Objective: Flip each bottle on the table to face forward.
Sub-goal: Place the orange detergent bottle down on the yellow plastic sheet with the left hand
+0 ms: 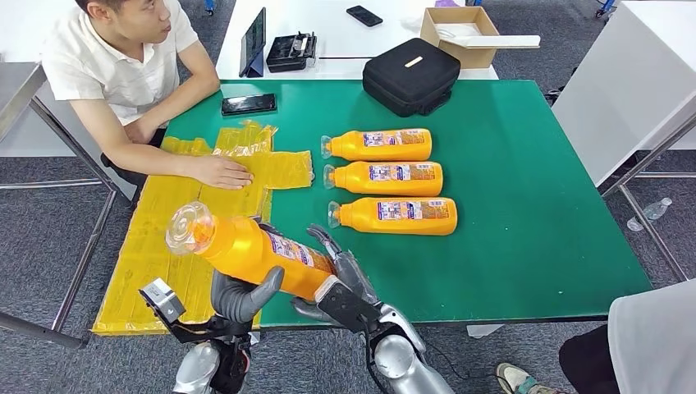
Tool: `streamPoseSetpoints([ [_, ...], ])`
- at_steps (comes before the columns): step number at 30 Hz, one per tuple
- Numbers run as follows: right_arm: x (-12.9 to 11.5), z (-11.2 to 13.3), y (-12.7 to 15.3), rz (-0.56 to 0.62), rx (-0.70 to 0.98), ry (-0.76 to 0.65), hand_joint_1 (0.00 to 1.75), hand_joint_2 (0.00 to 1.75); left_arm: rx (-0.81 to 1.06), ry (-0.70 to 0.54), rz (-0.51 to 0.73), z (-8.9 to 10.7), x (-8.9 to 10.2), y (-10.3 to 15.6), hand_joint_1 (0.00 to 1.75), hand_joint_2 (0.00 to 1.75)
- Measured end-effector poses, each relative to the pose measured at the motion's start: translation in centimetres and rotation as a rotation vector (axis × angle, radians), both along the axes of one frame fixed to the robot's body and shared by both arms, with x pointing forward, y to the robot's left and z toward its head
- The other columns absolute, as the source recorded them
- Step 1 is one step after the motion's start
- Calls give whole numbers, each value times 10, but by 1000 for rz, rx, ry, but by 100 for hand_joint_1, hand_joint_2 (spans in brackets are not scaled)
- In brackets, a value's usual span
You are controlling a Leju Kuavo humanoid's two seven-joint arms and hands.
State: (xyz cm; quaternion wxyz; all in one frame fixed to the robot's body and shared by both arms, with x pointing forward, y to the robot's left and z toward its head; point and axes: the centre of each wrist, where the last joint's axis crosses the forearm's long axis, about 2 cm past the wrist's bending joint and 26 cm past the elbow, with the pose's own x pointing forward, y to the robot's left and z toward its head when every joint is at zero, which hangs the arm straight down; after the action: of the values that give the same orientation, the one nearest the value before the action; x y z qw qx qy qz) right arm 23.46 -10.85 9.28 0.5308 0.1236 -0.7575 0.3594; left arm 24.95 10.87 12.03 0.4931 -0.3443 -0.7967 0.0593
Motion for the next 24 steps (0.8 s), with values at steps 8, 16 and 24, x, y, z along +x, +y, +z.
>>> streamPoseSetpoints([
  [8,-6,-13,-14,-129,-75,-41,0,175,241,-36,126,4,1,5,175,175],
  [16,-2,-15,-53,-389,-275,-240,0,175,628,-134,376,16,4,18,175,175],
  [24,11,24,-75,-515,-64,-315,0,175,1191,-304,827,42,16,37,175,175],
])
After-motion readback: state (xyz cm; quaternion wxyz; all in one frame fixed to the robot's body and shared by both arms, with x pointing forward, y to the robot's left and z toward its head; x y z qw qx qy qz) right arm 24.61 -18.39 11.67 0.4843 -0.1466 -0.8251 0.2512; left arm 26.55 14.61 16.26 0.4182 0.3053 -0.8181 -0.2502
